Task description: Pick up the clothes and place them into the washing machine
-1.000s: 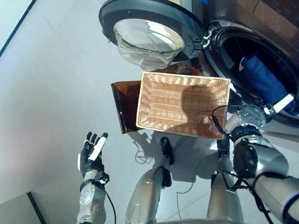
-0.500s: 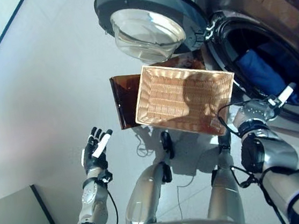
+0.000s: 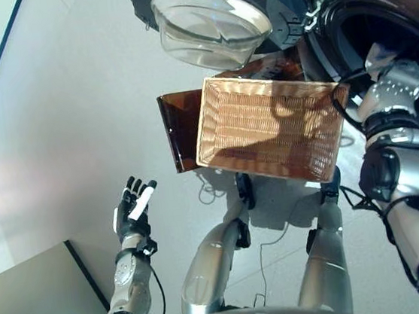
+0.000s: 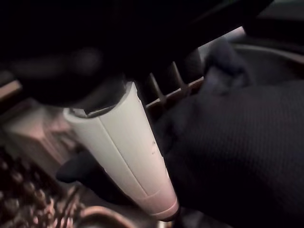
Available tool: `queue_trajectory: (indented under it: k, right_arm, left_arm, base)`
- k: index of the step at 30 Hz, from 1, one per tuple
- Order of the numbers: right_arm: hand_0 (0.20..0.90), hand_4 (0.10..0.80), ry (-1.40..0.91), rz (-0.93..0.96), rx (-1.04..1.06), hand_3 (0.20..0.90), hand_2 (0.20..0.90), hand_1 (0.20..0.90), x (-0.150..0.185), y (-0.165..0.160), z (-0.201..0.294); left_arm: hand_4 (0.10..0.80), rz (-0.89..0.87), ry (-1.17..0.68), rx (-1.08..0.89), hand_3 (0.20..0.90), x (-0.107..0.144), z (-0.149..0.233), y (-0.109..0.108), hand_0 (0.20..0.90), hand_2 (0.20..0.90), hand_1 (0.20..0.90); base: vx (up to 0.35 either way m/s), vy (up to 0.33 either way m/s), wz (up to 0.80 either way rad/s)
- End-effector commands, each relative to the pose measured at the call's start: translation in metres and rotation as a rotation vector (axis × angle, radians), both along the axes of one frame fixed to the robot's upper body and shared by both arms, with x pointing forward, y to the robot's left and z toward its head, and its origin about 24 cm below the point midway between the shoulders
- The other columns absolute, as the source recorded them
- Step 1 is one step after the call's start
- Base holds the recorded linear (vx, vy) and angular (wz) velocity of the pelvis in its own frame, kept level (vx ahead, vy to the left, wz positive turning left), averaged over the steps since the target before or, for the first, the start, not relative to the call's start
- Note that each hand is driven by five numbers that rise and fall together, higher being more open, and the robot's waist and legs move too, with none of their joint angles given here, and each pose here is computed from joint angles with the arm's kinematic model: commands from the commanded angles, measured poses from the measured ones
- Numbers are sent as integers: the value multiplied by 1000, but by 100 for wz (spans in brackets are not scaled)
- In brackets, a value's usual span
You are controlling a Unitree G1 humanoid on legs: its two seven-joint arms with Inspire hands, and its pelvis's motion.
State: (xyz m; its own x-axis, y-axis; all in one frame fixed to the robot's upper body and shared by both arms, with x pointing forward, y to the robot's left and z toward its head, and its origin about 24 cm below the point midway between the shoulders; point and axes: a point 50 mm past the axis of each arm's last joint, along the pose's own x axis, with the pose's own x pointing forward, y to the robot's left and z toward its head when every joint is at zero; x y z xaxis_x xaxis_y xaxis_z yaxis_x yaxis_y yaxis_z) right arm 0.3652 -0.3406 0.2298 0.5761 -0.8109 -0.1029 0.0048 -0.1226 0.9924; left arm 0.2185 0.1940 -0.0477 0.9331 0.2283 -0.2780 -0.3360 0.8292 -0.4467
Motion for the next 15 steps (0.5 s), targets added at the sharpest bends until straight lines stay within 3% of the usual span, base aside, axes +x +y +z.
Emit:
queue_trajectory:
  k: [1, 6, 15]
  right_arm:
    - [200, 300, -184, -160, -238, 200, 200, 200, -27, -20, 70]
    - [200, 300, -273, -229, -221, 200, 200, 200, -40, -27, 79]
    - [200, 300, -231, -320, -225, 200, 200, 200, -61, -51, 98]
  left_arm:
    - [800, 49, -91, 108, 900, 0, 18, 27, 900, 900, 900]
    - [800, 69, -71, 116, 900, -3, 15, 31, 900, 900, 900]
    - [800, 87, -71, 108, 900, -7, 15, 36, 900, 900, 900]
  base:
    - [0, 0, 0]
    - [17, 6, -3]
    - [1, -13, -2]
